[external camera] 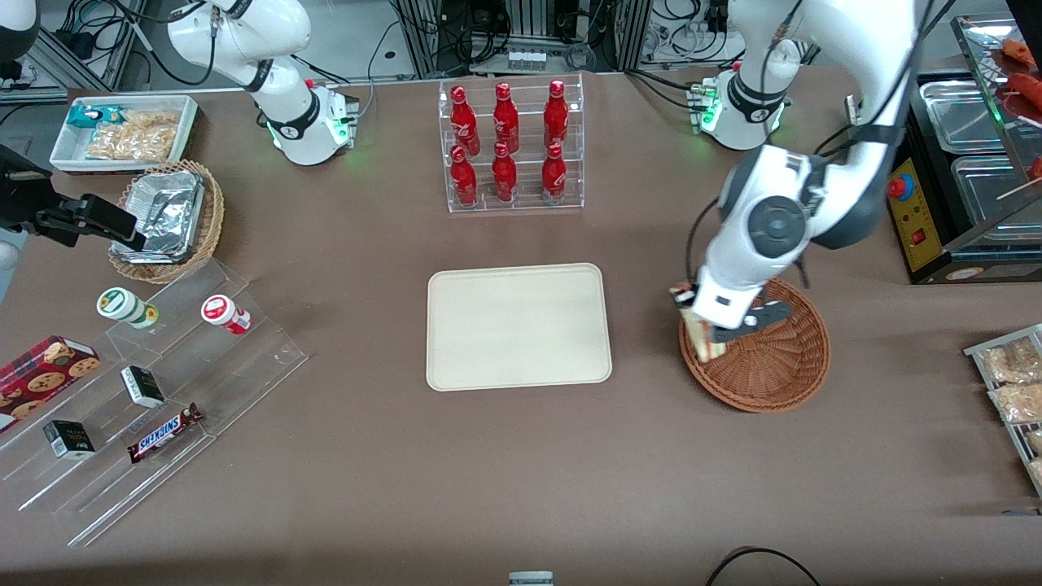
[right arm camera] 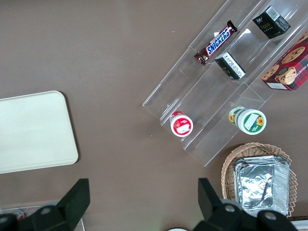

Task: Place sandwich from basket to tray
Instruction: 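Lift the sandwich and carry it with the left gripper over the cream tray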

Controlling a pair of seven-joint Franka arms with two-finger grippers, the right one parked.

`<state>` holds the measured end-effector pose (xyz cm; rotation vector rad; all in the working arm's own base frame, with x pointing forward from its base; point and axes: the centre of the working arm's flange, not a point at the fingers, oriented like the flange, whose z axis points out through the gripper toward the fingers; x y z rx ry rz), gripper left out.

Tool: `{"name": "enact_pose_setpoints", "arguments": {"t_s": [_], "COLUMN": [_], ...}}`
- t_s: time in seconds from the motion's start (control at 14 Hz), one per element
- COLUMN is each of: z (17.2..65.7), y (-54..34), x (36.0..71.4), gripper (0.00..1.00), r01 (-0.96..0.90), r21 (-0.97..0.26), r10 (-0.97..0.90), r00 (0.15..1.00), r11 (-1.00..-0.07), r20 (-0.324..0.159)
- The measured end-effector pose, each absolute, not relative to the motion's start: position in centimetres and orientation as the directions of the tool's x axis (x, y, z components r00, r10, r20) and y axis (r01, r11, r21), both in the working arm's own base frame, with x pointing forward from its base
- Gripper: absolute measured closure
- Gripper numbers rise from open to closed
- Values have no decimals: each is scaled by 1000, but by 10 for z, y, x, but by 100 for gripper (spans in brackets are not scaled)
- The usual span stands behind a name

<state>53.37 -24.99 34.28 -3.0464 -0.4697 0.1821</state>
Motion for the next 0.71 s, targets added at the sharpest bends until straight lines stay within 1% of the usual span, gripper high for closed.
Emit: {"name": "enact_pose_setpoints", "arguments": {"t_s": [0.29, 0.5, 0.71], "z": [324, 312, 289], "y": [-336, -392, -448], "x": [534, 538, 518], "gripper": [85, 85, 85], "r01": [189, 204, 194], "r21": [-58, -68, -67], "r10": [195, 211, 201], "r00": [974, 969, 971], "r11": [-980, -977, -979], "r20": [-116, -129, -127]}}
